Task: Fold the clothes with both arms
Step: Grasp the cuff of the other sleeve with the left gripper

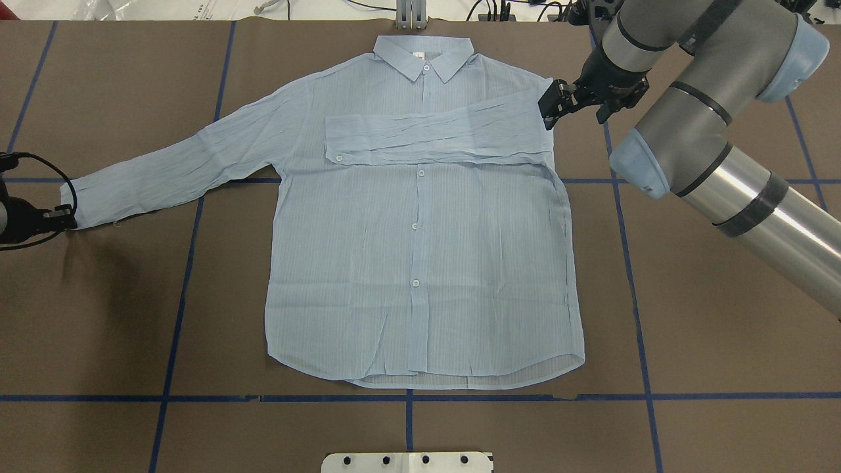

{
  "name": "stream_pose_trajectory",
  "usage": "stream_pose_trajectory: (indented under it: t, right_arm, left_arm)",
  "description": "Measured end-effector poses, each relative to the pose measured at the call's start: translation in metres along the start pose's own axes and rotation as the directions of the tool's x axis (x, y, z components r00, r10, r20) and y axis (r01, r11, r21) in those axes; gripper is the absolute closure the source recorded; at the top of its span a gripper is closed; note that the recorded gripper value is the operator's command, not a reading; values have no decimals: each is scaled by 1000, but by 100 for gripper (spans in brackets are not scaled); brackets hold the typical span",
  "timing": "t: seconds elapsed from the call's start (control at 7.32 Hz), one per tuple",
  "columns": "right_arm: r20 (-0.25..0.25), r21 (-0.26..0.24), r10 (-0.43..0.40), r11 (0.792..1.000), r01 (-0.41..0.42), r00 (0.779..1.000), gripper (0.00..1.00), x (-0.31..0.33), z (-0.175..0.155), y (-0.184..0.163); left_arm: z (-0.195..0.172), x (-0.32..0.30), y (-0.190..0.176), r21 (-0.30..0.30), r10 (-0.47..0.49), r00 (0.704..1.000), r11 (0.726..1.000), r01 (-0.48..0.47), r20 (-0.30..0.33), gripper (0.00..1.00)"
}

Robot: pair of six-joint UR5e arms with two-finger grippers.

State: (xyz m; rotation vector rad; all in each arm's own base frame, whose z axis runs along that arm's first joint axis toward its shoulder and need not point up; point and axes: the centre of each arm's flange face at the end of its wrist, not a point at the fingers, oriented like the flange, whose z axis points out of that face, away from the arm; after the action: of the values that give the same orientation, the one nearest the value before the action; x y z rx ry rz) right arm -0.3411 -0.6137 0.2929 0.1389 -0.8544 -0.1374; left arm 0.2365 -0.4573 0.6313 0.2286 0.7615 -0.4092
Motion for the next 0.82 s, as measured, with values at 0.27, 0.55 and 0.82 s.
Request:
stream_pose_trajectory:
  t: [0.27,0.55,0.82]
  right_arm:
    - [-1,0,0,1000,0,1000,0,0,0,0]
    - [-1,0,1,1000,-1,1000,0,1,0,0]
    - [0,0,2,1000,-2,1000,0,3,0,1]
  left_arm:
    - [0,1,0,-1,1,1000,1000,-1,-2,100]
    - [-2,4,0,-2,3,1000,1000,-3,-9,100]
    - [-15,20,-3,1,13,1000,1000,-13,-26,100]
